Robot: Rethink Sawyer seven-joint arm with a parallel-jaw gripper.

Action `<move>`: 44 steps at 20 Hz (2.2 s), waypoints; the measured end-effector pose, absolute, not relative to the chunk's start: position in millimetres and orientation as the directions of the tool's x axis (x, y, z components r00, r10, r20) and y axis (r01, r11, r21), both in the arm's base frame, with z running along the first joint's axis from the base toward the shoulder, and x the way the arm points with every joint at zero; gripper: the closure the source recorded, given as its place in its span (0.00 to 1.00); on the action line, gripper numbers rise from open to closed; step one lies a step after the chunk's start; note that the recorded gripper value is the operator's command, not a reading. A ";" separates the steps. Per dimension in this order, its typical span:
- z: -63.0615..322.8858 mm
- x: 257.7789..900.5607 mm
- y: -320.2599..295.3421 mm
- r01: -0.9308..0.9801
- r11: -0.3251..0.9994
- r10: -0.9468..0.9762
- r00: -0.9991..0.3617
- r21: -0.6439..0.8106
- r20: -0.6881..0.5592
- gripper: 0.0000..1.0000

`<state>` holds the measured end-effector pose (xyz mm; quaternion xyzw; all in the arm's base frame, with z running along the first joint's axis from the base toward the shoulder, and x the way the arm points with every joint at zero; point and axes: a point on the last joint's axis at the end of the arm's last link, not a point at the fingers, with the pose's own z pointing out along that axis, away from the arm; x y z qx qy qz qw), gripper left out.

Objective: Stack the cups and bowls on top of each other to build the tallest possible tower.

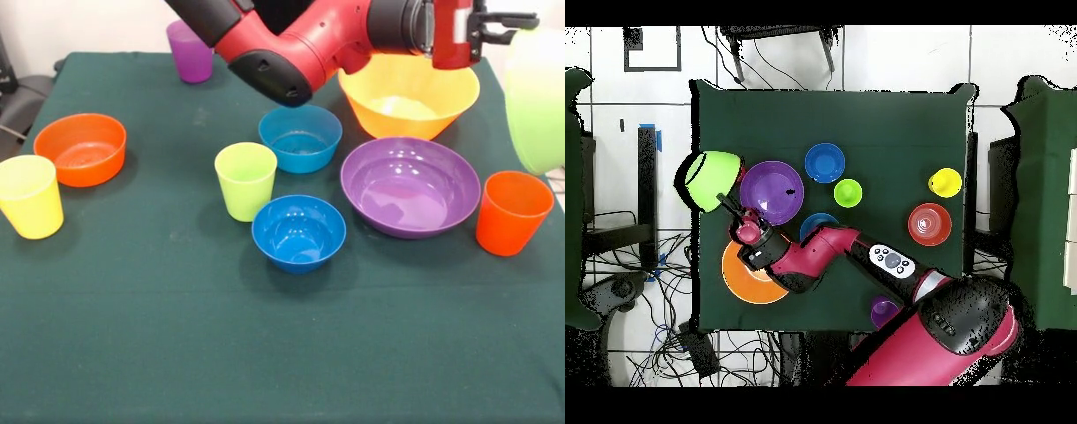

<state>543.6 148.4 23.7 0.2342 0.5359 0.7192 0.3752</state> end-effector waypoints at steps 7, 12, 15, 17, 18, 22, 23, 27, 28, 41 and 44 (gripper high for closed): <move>26.2 549.2 130.4 -0.298 -0.104 0.796 -0.597 0.949 -0.100 1.00; 25.8 551.6 113.3 -0.303 -0.070 0.801 -0.584 0.951 -0.128 1.00; 22.9 549.1 108.7 -0.297 -0.059 0.801 -0.583 0.953 -0.133 1.00; 20.7 547.0 107.5 -0.293 -0.057 0.802 -0.583 0.954 -0.131 1.00; 19.5 546.3 107.6 -0.292 -0.058 0.803 -0.582 0.955 -0.129 1.00; 15.5 544.9 109.7 -0.292 -0.068 0.807 -0.578 0.954 -0.120 1.00; 14.2 544.8 110.7 -0.294 -0.072 0.809 -0.577 0.953 -0.117 1.00; 5.7 545.5 116.2 -0.303 -0.091 0.819 -0.564 0.949 -0.102 1.00; 3.4 545.5 117.2 -0.303 -0.094 0.821 -0.562 0.948 -0.098 1.00; -22.6 542.9 134.3 -0.329 -0.126 0.834 -0.547 0.936 -0.080 1.00; -24.0 544.8 132.3 -0.339 -0.122 0.836 -0.542 0.933 -0.087 1.00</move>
